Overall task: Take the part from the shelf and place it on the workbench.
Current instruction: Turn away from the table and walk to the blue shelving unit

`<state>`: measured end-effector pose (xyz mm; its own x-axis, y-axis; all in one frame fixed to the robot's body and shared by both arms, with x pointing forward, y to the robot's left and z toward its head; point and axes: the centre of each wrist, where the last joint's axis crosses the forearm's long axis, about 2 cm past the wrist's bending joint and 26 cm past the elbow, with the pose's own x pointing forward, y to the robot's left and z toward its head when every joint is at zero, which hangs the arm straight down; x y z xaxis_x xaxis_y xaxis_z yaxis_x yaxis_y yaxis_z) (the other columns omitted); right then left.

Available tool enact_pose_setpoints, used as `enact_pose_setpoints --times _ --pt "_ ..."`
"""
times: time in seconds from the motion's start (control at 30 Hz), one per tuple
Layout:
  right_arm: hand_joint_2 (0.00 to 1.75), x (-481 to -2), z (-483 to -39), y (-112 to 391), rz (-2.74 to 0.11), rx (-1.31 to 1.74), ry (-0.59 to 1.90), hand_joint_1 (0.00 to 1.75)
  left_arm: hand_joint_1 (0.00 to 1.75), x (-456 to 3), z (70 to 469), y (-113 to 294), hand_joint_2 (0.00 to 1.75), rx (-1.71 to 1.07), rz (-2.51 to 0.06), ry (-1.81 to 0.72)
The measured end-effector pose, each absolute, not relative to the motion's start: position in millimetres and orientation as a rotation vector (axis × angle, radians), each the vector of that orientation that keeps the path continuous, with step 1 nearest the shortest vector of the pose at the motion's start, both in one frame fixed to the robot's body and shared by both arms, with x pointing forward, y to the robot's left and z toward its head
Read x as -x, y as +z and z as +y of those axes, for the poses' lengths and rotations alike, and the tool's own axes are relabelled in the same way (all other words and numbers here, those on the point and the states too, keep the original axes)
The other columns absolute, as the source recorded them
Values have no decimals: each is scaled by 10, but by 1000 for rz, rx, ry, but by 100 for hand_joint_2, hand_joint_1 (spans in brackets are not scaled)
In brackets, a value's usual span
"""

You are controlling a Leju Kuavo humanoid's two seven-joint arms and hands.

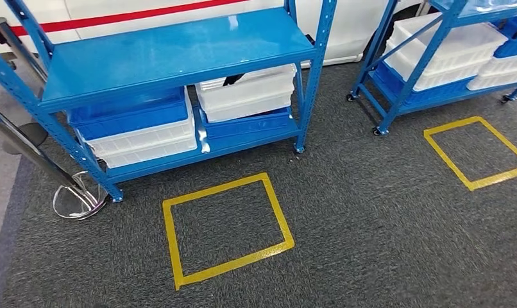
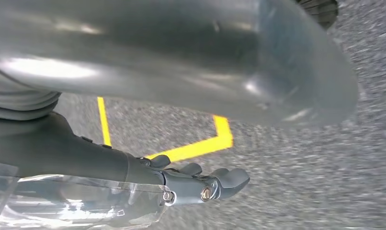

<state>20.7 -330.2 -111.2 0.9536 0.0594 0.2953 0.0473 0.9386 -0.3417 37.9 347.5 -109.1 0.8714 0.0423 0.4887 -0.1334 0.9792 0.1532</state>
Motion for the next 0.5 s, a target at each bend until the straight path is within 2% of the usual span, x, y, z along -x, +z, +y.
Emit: enact_pose_setpoints --times 0.5 --pt "0 -207 -3285 -1113 -303 348 19 0 0 -382 3468 -1091 0 -185 -509 89"
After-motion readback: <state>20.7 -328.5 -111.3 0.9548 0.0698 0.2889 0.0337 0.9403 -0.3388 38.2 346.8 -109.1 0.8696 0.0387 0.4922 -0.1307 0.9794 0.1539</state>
